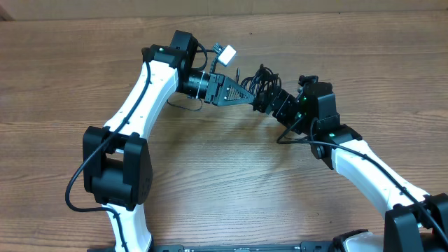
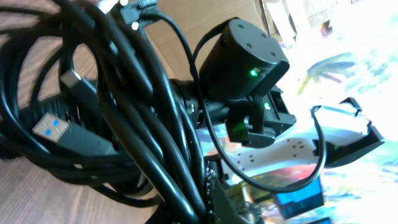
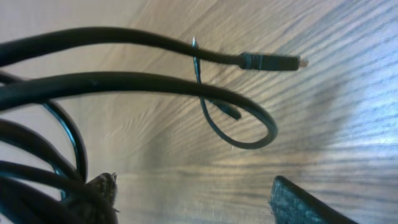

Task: Untangle cables

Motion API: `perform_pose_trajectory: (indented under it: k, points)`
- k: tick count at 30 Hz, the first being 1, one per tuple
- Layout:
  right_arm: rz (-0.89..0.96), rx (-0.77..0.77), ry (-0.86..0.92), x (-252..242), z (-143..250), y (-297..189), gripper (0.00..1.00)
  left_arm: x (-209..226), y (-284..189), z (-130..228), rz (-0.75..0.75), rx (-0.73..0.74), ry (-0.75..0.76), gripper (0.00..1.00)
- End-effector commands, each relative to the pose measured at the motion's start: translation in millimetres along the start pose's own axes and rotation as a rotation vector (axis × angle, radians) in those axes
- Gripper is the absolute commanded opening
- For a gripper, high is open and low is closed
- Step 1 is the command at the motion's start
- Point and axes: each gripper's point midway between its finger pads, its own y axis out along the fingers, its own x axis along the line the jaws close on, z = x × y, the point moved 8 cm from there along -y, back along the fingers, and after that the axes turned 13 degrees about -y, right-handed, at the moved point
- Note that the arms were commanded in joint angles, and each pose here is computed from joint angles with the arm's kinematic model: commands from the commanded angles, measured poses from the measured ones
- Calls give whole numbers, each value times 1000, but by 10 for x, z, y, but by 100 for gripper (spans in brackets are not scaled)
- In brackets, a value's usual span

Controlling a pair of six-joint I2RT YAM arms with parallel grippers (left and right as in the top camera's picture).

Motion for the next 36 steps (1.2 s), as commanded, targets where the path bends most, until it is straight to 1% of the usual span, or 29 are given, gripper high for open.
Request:
perform_pose_trajectory:
  k: [1,2,4,6,9,10,15,16,19,20,21,24,28,31,35,36]
  points:
    - [-125,123,-95,78,118,-24,71,-221,27,-47,102,-14,211,4]
    - [-143,148,-92,88,149,-30,71,-221,27,-61,101,-14,230,4]
    - [-191,197,-108,118,208,-45,67,-216,9,-99,98,-19,250,4]
    - [-209,227,-112,124,247,-55,63,-191,-12,-134,70,-22,241,4]
    - [-218,266,-117,113,306,-69,61,-118,-63,-174,-6,-33,156,4]
    - [-220,288,-135,102,341,-83,59,-42,-100,-197,-88,-46,84,4]
    - [-199,317,-117,67,389,-93,60,126,-189,-241,-262,-100,-104,4]
    - [-200,317,-118,70,389,-97,66,164,-202,-247,-305,-112,-133,4]
    - [-199,300,-126,92,364,-126,77,279,-247,-260,-433,-155,-217,4]
    - [-194,288,-132,102,347,-144,92,305,-259,-262,-462,-168,-245,4]
    - [-184,273,-138,113,329,-171,100,323,-270,-264,-482,-180,-270,4]
    - [-133,232,-148,122,287,-269,100,347,-284,-266,-506,-201,-325,4]
    - [-15,181,-143,87,260,-447,100,344,-284,-281,-502,-209,-328,4]
    - [70,146,-67,51,251,-562,100,343,-285,-291,-502,-211,-319,4]
    - [38,136,32,118,237,-619,100,335,-281,-295,-495,-204,-292,4]
    - [13,138,28,147,231,-617,100,326,-274,-297,-485,-199,-281,4]
